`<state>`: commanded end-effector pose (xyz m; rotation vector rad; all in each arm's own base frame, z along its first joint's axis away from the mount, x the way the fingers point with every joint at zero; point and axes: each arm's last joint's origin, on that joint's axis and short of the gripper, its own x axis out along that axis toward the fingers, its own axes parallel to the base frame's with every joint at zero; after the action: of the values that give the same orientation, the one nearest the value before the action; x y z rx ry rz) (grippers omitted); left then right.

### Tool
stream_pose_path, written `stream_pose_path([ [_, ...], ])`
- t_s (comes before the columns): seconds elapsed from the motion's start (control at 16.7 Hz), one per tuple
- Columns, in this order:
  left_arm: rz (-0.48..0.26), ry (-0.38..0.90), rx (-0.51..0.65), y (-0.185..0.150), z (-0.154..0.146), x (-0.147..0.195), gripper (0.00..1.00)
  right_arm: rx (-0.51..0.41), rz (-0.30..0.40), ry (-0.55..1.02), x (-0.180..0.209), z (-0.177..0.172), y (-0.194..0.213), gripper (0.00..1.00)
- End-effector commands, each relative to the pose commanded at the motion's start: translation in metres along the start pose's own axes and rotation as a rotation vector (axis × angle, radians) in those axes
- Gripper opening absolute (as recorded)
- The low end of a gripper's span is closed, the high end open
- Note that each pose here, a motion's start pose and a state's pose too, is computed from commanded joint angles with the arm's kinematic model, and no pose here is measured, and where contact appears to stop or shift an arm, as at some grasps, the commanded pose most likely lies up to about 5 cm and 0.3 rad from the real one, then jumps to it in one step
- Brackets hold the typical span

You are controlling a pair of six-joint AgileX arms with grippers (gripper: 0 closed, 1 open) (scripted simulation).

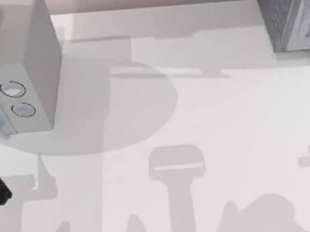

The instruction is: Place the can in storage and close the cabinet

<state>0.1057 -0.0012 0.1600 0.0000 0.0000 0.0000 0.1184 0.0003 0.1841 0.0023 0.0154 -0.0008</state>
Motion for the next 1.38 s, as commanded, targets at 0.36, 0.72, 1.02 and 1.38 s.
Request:
stream_pose_path([
  [0.36, 0.000, 0.000, 0.000, 0.000, 0.000, 0.000, 1.00, -0.002, 0.001, -0.015, -0.012, -0.024, -0.002, 0.00],
  [0.72, 0.000, 0.000, 0.000, 0.000, 0.000, 0.000, 1.00, 0.000, 0.004, -0.023, -0.013, -0.020, -0.001, 0.00],
  [1.02, 0.000, 0.000, 0.000, 0.000, 0.000, 0.000, 1.00, 0.000, 0.009, -0.057, -0.015, 0.031, 0.001, 0.00],
  [1.38, 0.000, 0.000, 0.000, 0.000, 0.000, 0.000, 1.00, -0.001, 0.008, -0.025, 0.002, 0.132, 0.007, 0.00],
])
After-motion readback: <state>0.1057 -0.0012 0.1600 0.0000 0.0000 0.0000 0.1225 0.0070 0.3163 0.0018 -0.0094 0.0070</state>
